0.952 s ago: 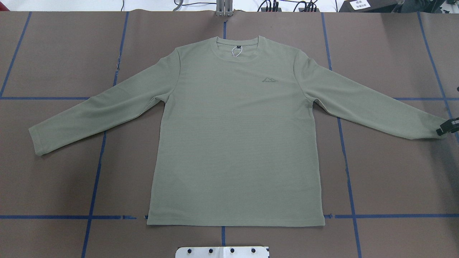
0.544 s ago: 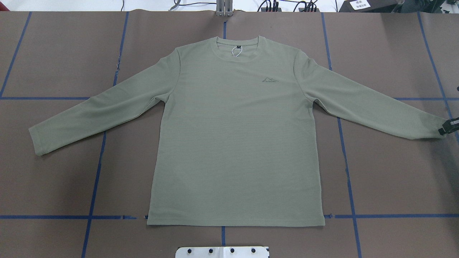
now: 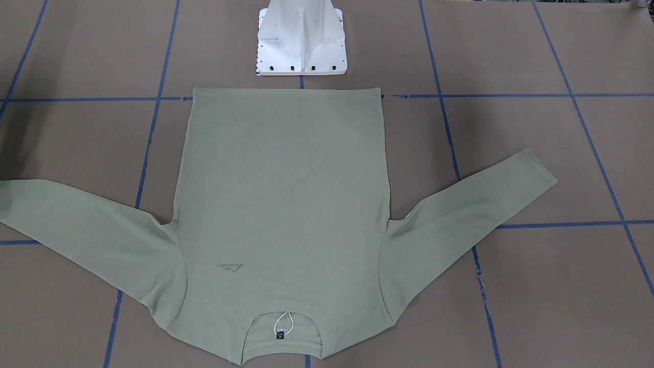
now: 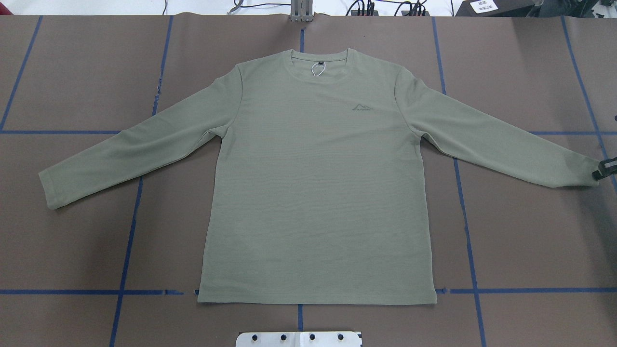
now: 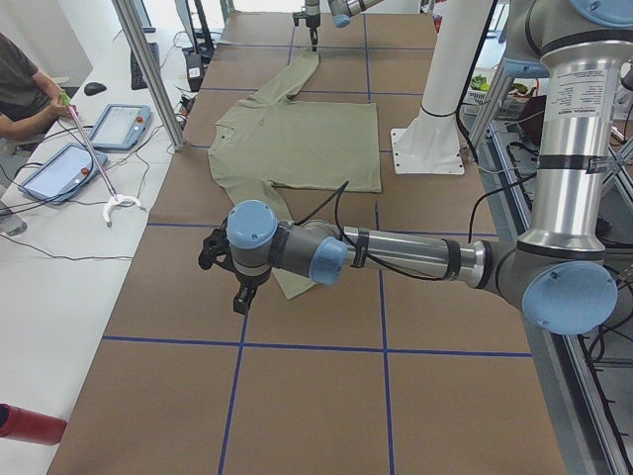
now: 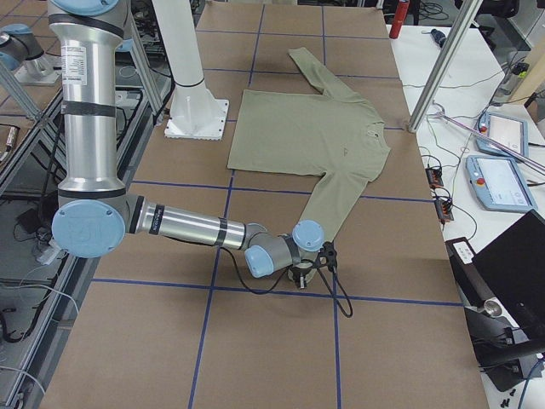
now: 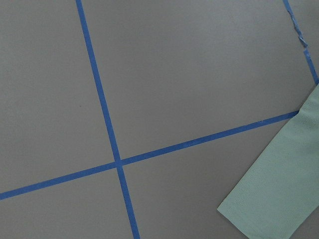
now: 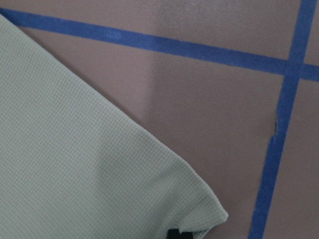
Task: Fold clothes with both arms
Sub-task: 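Close the right gripper on the sleeve cuff nearest it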
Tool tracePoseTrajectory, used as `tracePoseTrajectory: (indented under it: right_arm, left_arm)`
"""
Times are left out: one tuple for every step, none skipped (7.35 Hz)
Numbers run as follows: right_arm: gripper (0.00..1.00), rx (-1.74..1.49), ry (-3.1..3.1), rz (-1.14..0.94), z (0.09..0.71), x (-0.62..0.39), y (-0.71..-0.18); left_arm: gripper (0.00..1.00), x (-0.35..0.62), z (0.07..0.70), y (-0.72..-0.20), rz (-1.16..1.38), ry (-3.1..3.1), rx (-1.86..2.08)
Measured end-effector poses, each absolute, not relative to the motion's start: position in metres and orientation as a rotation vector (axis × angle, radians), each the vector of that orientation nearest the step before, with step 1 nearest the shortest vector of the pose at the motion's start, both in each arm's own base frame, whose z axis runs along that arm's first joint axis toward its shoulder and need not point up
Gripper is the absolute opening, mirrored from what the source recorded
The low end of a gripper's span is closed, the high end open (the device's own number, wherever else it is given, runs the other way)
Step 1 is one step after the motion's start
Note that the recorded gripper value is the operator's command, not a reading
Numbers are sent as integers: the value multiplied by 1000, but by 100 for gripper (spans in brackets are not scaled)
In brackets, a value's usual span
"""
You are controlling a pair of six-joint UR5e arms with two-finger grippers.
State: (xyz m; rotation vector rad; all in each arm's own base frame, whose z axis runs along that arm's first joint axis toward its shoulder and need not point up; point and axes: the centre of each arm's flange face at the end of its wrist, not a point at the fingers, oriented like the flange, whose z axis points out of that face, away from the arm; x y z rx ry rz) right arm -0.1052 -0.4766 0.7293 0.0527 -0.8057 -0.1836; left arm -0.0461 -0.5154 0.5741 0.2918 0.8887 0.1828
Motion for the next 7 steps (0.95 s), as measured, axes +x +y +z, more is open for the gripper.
tracePoseTrajectory:
  right_arm:
    - [100, 52, -806, -183, 730, -105, -476]
    - [100, 54, -806, -183, 730, -105, -476]
    - [100, 56, -806, -184, 729, -105, -476]
    - [100, 57, -805, -184, 729, -105, -477]
    - [100, 58, -802, -183, 729, -105, -477]
    - [100, 56, -800, -182, 730, -104, -477]
    - [100, 52, -798, -180, 732, -104, -477]
  left_arm:
    - [100, -46, 573, -516, 183, 889, 293]
    - [100, -46, 572, -517, 183, 889, 295]
    - [100, -46, 570, -518, 183, 889, 297]
    - [100, -46, 570, -518, 183, 889, 297]
    - [100, -46, 570, -518, 184, 889, 298]
    - [100, -46, 569, -518, 184, 889, 298]
    - [100, -46, 569, -519, 184, 889, 299]
